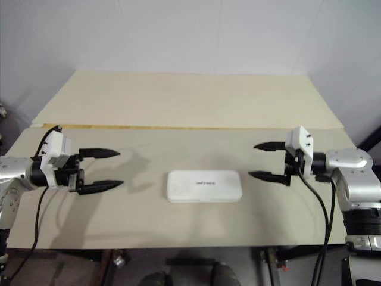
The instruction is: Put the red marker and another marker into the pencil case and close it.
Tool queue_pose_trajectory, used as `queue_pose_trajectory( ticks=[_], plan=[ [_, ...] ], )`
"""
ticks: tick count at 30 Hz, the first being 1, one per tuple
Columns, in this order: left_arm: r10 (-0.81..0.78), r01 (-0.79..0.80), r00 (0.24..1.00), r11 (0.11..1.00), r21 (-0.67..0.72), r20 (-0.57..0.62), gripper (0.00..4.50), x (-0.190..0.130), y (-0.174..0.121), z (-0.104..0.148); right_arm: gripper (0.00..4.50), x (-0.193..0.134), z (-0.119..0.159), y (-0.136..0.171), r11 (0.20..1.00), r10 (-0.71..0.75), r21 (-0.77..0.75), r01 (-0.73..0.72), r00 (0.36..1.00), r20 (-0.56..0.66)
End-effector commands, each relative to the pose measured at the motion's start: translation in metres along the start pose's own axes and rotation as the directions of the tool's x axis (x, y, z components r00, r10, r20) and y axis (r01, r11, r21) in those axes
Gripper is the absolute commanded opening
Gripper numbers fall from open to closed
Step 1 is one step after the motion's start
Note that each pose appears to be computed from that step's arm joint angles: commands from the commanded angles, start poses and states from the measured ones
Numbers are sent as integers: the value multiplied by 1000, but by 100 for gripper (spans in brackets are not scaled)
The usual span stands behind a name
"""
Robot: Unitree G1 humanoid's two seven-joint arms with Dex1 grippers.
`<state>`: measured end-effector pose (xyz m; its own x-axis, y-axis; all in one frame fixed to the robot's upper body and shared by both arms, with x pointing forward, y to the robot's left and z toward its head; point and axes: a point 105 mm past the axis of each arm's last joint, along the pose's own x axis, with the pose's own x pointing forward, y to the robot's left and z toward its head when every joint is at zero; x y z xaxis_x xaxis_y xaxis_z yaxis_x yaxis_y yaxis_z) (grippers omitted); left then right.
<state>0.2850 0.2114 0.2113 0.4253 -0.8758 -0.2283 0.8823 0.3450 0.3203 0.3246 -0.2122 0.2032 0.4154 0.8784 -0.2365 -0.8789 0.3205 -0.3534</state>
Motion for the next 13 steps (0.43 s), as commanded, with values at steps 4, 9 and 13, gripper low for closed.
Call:
queue_pose_trajectory(
  ticks=[4, 9, 13],
  plan=[
    [9, -11, 1000, 996, 83, 18, 447, 4, 2, 11, 450, -10, 16, -12, 997, -24, -79, 24, 1000, 6],
    [-8, 7, 1000, 996, 94, 16, 447, 7, -1, 12, 450, -10, 17, -13, 996, -24, -82, 25, 1000, 5],
    [-20, 20, 1000, 996, 89, -1, 447, 5, -3, 7, 450, -1, 18, -11, 996, -14, -84, 16, 1000, 19]
  ],
)
